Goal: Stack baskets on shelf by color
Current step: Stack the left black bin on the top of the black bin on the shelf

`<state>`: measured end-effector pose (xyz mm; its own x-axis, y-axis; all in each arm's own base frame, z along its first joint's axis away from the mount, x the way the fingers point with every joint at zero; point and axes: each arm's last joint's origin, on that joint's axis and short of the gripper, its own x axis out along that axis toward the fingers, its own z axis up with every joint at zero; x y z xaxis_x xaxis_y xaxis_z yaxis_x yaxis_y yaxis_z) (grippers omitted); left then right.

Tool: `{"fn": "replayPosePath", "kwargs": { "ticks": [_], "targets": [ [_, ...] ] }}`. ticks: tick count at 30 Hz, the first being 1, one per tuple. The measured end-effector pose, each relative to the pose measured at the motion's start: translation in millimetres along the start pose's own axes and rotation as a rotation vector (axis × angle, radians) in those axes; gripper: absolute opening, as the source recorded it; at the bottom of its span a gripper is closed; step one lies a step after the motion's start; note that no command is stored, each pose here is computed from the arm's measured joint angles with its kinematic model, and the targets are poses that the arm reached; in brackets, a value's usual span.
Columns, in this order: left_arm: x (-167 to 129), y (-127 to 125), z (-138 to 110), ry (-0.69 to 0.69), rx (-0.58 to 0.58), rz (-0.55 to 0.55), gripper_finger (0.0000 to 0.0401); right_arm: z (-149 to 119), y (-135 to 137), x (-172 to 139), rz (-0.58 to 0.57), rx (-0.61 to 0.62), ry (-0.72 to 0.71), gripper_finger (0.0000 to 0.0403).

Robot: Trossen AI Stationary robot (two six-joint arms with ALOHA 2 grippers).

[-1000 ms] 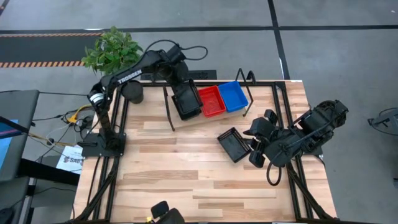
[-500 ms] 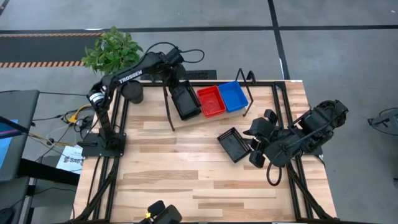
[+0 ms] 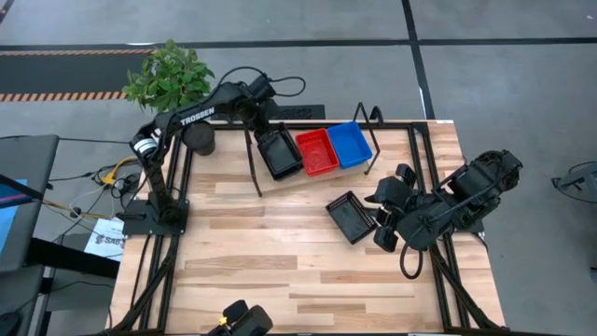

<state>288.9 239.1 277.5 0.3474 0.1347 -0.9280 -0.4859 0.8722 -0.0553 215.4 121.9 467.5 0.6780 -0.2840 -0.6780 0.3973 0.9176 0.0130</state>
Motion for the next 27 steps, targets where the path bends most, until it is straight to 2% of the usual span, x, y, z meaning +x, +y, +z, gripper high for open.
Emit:
{"fn": "replayPosePath", "kwargs": {
  "ticks": [14,27],
  "targets": [
    [0.1,-1.7,-2.7,0.029,-0.017,-0.011,0.0006,0.0,0.0,0.0,0.001,0.002,0.001,0.0134],
    [0.2,-4.7,-2.1,0.022,-0.008,-0.057,0.0105,-0.1,0.1,0.0,0.003,0.002,0.003,0.0134]
  ]
}}
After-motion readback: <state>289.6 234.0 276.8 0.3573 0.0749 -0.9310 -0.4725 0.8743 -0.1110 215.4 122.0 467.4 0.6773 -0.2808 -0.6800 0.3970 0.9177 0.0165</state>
